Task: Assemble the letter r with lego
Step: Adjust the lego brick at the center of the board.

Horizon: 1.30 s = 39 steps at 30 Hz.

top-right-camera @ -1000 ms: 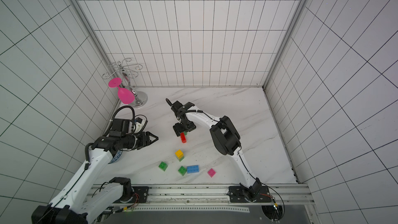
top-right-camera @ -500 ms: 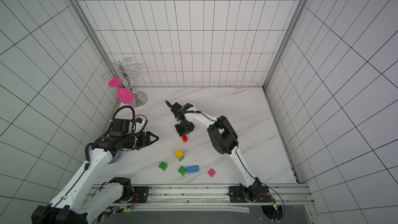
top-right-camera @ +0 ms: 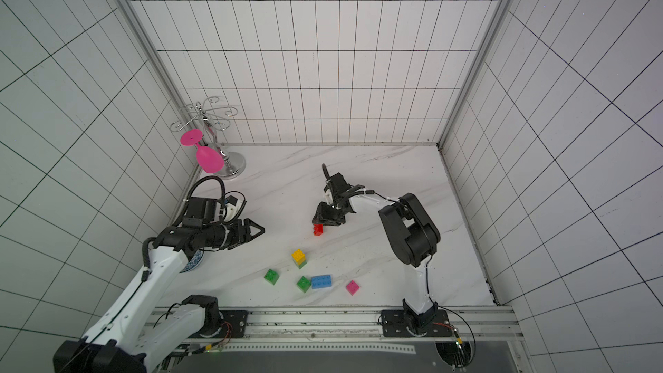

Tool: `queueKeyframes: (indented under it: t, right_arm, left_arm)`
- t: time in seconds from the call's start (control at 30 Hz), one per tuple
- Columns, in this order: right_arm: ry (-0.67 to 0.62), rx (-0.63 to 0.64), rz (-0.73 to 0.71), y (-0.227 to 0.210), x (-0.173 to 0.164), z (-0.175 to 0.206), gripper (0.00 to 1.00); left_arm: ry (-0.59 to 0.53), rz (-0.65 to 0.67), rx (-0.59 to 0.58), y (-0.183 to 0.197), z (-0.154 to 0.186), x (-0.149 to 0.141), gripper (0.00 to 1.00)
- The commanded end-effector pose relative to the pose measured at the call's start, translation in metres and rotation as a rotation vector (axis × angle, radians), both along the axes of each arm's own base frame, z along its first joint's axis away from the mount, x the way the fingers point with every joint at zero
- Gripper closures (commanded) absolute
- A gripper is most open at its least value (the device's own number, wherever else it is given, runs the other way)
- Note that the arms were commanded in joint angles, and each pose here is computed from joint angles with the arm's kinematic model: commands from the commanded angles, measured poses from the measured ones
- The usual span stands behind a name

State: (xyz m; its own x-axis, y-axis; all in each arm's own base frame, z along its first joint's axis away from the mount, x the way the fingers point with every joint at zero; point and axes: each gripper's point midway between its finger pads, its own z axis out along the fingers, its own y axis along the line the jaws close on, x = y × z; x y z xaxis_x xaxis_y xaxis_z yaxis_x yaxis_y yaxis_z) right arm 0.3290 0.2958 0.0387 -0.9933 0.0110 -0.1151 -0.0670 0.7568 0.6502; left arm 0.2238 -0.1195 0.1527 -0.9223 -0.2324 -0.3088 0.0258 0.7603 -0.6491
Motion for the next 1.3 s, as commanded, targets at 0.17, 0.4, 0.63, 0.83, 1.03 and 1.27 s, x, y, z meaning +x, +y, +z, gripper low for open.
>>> queueKeyframes:
  t: [0.17, 0.4, 0.63, 0.83, 1.03, 1.27]
  right_arm:
    - [0.03, 0.516, -0.275, -0.014, 0.009, 0.018, 0.99]
    - [0.107, 0.452, -0.333, -0.042, -0.026, -0.028, 0.79]
    - [0.156, 0.241, -0.315, -0.062, -0.048, -0.058, 0.42]
    - [0.191, 0.028, -0.241, -0.078, -0.058, -0.065, 0.26]
    - [0.216, -0.162, -0.203, -0.103, -0.071, -0.074, 0.25]
    - [0.141, -0.232, -0.133, -0.113, -0.069, -0.043, 0.26]
  left_arm:
    - [-0.042, -0.015, -0.007, -0.002, 0.012, 0.008, 0.3]
    - [-0.029, -0.019, -0.023, -0.004, 0.007, 0.009, 0.29]
    - [-0.055, -0.014, -0.031, -0.007, 0.013, 0.021, 0.25]
    - [-0.08, -0.077, 0.054, -0.028, 0.015, 0.037, 0.23]
    - [-0.028, -0.084, 0.021, -0.045, -0.003, 0.044, 0.24]
    - [-0.032, -0.102, 0.045, -0.047, -0.008, 0.044, 0.25]
